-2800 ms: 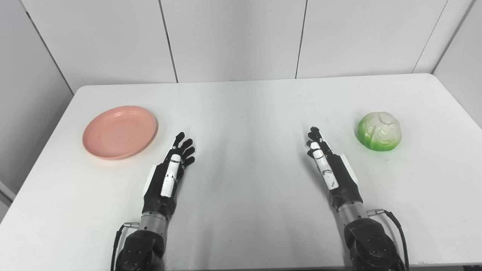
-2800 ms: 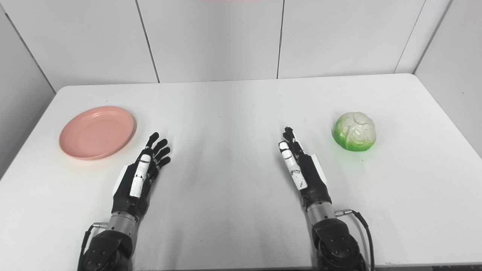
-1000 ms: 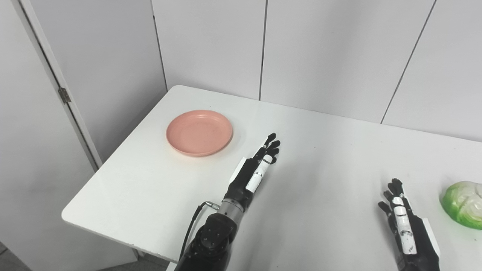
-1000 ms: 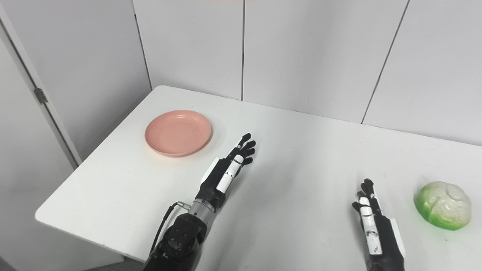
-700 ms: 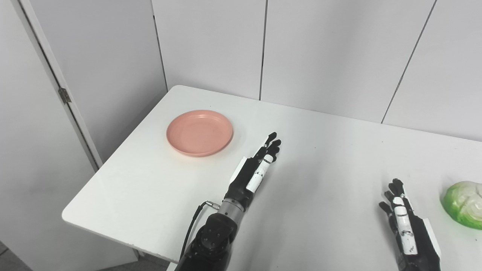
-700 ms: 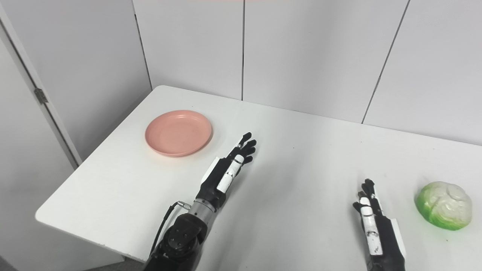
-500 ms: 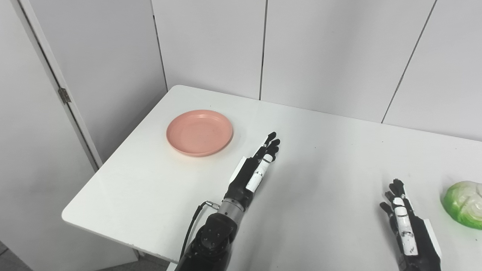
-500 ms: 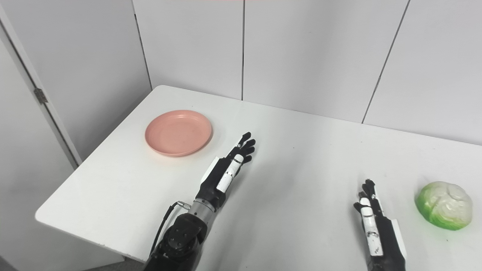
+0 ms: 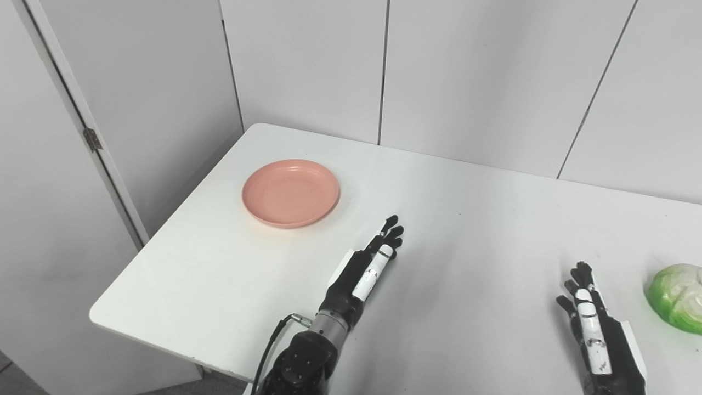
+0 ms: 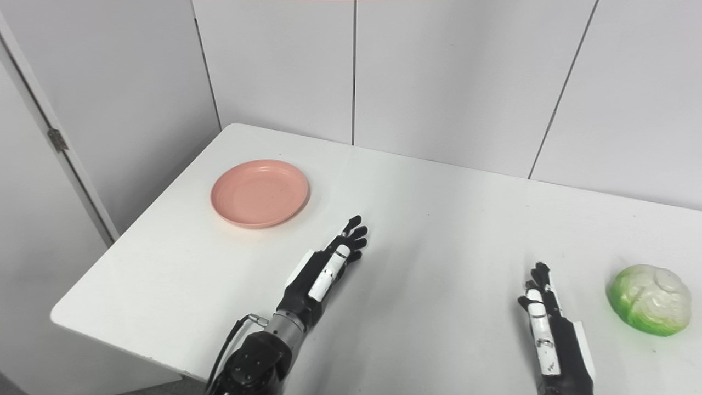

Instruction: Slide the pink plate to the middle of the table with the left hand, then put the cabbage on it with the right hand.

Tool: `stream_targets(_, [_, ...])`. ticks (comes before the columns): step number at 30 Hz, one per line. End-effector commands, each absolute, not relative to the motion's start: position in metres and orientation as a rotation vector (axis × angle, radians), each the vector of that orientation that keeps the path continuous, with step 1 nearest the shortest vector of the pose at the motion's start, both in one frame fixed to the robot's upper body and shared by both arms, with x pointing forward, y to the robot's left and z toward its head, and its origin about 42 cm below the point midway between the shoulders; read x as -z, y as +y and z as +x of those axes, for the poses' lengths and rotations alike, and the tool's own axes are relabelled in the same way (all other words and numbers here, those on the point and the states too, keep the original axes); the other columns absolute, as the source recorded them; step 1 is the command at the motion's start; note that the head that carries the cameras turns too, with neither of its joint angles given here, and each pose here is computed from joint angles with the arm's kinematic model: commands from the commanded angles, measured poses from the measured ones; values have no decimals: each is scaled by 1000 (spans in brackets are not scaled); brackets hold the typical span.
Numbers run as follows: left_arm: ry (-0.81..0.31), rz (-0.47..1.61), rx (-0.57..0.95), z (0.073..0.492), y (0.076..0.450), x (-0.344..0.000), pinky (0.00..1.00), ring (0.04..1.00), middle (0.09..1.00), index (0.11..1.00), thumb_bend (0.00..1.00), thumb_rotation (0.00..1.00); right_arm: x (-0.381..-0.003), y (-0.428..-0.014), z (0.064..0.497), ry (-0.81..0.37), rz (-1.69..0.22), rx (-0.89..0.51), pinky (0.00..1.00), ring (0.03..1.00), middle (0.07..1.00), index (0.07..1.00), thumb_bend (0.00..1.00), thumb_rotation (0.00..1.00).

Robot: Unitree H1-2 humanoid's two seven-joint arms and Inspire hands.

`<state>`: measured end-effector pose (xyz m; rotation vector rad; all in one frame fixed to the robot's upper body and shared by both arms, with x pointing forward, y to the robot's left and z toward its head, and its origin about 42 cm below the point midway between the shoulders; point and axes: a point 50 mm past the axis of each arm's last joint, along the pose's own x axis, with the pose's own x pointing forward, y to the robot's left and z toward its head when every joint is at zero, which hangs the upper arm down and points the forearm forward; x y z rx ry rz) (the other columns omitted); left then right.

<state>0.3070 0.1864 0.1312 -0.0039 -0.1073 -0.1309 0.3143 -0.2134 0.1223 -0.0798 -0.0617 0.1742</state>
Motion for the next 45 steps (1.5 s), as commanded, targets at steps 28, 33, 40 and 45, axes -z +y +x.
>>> stream_targets(28, [-506,69,-161,387,352,-315,884,883,890,891,488,1000,-125,-207,317,-44,-70,-173,1000,994,1000,1000,115,1000])
stream_targets(33, [-490,62,-232,395,380,-320,889,891,897,893,472,1000,-125,-207,317,-45,-68,-172,1000,995,1000,1000,109,1000])
stream_targets(40, [-455,53,-316,400,411,-319,881,886,889,889,463,1000,-126,-207,316,-41,-73,-172,1000,995,1000,1000,105,1000])
stream_targets(45, [-403,49,-351,401,432,-310,927,924,917,917,472,1000,-125,-207,316,-53,-73,-176,1000,995,1000,1000,113,1000])
